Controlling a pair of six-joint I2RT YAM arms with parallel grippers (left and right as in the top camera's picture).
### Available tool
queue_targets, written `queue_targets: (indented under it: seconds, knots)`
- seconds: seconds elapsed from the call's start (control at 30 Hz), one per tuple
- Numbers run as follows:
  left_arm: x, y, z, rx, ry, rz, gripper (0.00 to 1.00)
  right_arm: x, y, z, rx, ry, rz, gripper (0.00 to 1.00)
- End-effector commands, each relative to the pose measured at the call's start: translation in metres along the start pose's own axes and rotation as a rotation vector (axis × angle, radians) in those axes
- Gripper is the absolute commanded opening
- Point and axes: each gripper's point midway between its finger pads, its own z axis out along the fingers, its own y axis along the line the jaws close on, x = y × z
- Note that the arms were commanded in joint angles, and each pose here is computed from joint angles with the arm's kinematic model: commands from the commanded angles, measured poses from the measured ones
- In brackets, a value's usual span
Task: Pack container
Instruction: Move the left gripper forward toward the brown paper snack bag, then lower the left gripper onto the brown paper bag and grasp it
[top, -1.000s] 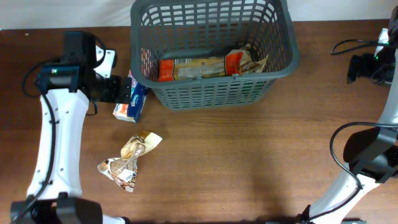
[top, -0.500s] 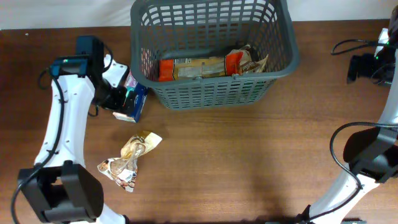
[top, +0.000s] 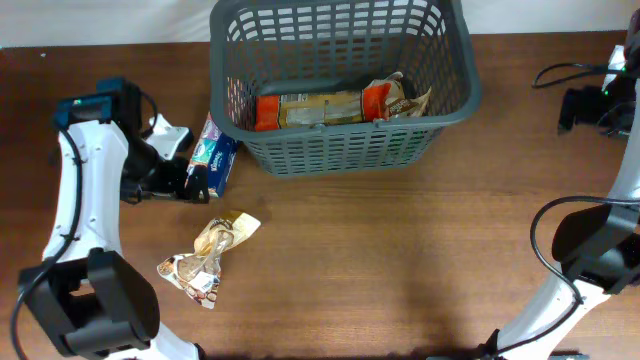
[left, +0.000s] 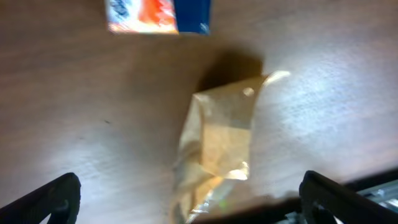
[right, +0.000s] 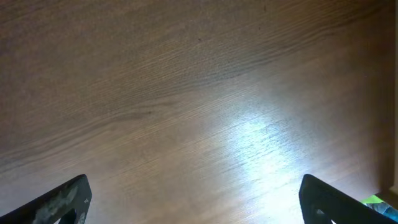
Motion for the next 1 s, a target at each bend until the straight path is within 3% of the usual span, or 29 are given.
queue_targets:
  seconds: [0.0, 0.23, 0.37, 0.53, 0.77, 0.97]
  knots:
    - [0.009, -0.011, 0.016, 0.075, 0.044, -0.056, 0.99, 0.0, -0.003, -0.001, 0.013, -0.004, 0.011, 0.99]
    - [0.036, -0.009, 0.051, 0.045, 0.062, -0.17, 0.99, 0.0, -0.003, -0.001, 0.013, -0.004, 0.011, 0.99]
    - [0.044, 0.009, 0.034, -0.107, 0.005, -0.246, 0.99, 0.0, -0.003, -0.001, 0.013, -0.004, 0.011, 0.99]
    - [0.042, 0.023, 0.01, -0.227, -0.091, -0.237, 0.99, 0.0, -0.003, -0.001, 0.013, -0.004, 0.011, 0.99]
    - [0.037, 0.028, 0.01, -0.265, -0.089, -0.11, 0.99, 0.0, -0.003, -0.001, 0.013, -0.004, 0.011, 0.99]
    - [0.037, 0.007, 0.014, -0.257, -0.034, 0.121, 0.99, 0.0, -0.003, -0.001, 0.013, -0.004, 0.011, 0.99]
